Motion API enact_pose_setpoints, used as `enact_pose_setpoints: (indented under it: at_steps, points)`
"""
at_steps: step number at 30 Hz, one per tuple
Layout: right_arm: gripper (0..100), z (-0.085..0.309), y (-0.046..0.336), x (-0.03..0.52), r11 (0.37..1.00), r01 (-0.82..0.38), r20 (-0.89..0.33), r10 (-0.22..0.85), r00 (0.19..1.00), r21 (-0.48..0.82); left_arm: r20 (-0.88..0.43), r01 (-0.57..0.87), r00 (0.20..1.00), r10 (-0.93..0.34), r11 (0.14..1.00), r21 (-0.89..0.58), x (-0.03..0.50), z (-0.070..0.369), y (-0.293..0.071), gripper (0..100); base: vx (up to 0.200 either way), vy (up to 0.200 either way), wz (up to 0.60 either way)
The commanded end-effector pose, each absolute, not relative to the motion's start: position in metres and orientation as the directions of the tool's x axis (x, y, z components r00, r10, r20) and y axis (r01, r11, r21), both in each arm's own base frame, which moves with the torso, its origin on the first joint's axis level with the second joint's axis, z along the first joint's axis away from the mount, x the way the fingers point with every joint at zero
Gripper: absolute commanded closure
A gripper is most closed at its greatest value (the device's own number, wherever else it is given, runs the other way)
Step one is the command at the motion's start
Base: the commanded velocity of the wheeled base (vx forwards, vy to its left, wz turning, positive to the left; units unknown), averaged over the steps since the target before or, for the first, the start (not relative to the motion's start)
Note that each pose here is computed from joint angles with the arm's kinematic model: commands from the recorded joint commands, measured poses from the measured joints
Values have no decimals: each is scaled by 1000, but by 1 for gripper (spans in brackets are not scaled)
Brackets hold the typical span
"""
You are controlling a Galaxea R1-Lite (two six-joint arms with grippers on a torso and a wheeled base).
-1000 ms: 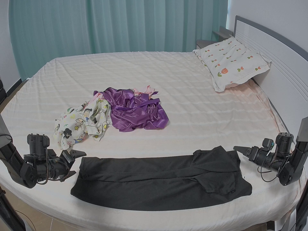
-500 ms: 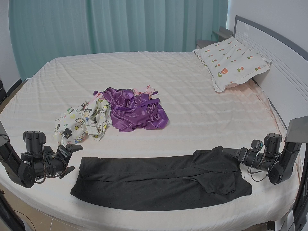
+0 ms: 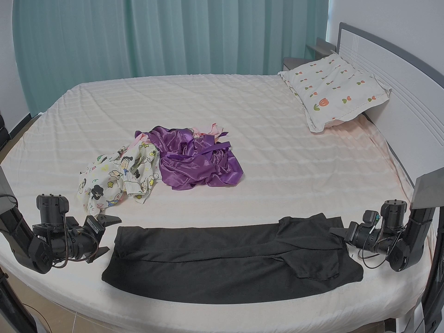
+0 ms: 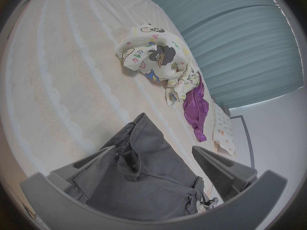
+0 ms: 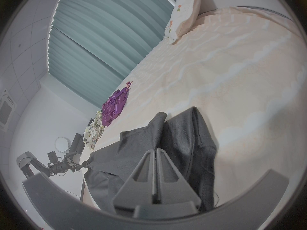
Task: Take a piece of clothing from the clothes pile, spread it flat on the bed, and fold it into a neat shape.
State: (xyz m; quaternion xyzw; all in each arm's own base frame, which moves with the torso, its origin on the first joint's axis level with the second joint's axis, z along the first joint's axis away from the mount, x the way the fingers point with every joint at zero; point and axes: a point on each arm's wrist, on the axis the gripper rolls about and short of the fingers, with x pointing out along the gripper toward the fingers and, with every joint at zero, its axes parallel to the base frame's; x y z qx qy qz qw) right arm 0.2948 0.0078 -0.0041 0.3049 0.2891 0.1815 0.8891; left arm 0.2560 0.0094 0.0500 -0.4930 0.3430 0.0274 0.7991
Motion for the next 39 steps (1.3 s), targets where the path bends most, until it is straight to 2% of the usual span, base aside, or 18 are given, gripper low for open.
enact_pose_setpoints:
  at_steps: [1, 20, 21, 27, 30, 39]
  points:
    - [100, 4, 4, 284, 750, -136, -404, 489, 773, 648, -589, -397, 753, -293, 512, -762, 256, 45, 10, 0, 0, 0, 0]
    - [100, 11, 4, 263, 749, -122, -430, 496, 754, 651, -589, -397, 753, -294, 511, -763, 257, 45, 10, 0, 0, 0, 0]
    - [0, 10, 4, 263, 750, -122, -431, 496, 754, 650, -586, -394, 755, -294, 511, -764, 257, 46, 10, 0, 0, 0, 0]
    - [0, 14, 4, 263, 749, -129, -417, 494, 763, 650, -582, -389, 758, -294, 513, -765, 257, 46, 10, 0, 0, 0, 0]
    - [0, 23, -7, 268, 751, -123, -378, 458, 804, 649, -569, -375, 769, -293, 514, -772, 258, 47, 10, 0, 0, 0, 0]
    - [0, 38, -18, 277, 723, -105, -314, 420, 852, 683, -591, -394, 749, -299, 515, -761, 258, 39, 9, 0, 0, 0, 0]
